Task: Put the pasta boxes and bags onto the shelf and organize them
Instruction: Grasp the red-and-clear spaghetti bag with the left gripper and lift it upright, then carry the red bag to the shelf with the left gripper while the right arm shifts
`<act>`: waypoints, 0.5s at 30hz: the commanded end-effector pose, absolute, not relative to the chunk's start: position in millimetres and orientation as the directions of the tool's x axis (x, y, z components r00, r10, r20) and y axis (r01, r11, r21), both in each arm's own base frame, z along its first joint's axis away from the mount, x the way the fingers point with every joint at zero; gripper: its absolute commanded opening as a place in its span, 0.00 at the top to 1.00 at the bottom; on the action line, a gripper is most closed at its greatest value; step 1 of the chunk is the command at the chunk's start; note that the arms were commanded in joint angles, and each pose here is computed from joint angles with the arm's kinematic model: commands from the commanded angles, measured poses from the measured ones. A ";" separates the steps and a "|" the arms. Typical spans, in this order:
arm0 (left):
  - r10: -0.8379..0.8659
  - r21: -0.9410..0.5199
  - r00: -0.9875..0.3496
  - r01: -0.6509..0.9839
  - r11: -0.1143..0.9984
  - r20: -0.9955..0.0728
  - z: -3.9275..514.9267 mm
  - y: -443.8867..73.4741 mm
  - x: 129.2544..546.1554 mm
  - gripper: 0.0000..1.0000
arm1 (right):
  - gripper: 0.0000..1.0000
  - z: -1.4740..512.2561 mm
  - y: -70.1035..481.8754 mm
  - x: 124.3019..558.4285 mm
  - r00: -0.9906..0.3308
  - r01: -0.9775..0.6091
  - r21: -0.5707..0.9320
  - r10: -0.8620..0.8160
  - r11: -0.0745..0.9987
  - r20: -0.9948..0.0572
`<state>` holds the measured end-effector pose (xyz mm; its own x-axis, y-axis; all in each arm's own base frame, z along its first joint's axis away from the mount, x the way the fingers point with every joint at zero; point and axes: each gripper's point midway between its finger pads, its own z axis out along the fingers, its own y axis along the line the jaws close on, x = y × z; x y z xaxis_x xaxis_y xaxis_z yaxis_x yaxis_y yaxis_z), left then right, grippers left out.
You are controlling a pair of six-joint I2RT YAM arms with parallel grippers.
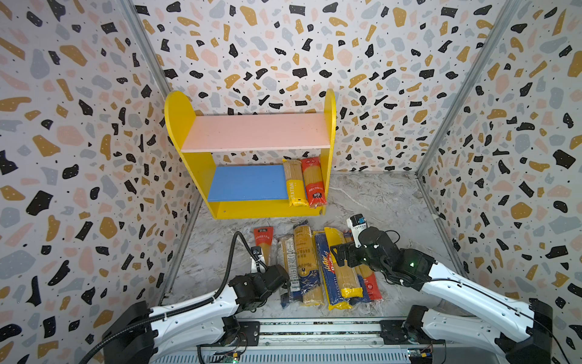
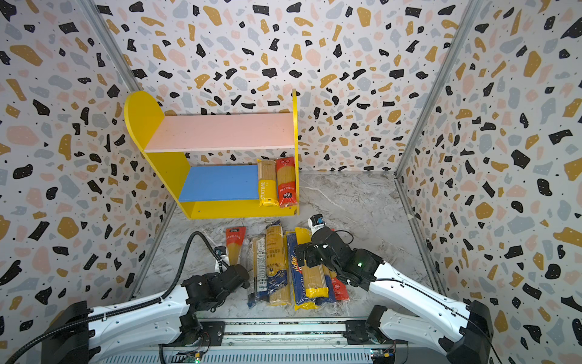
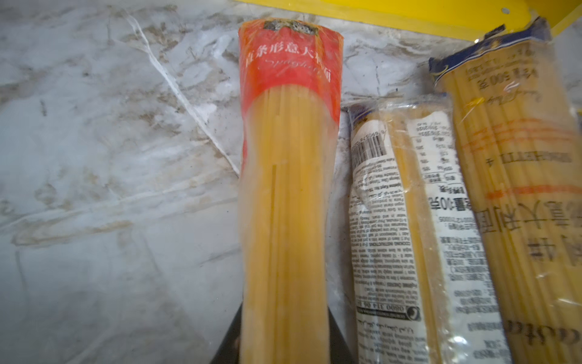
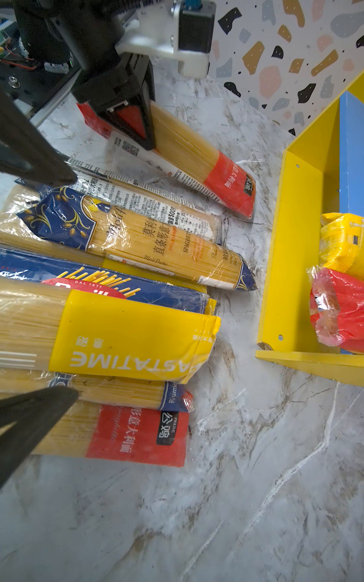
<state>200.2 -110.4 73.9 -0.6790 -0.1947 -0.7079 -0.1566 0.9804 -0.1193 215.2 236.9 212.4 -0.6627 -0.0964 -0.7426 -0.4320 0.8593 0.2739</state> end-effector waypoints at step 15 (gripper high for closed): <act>-0.260 -0.217 -0.413 -0.151 0.965 -0.873 219.5 -115.0 235.1 1.00 | 0.01 242.1 230.7 218.6 -0.623 -0.433 0.279 -0.061 0.857 -0.780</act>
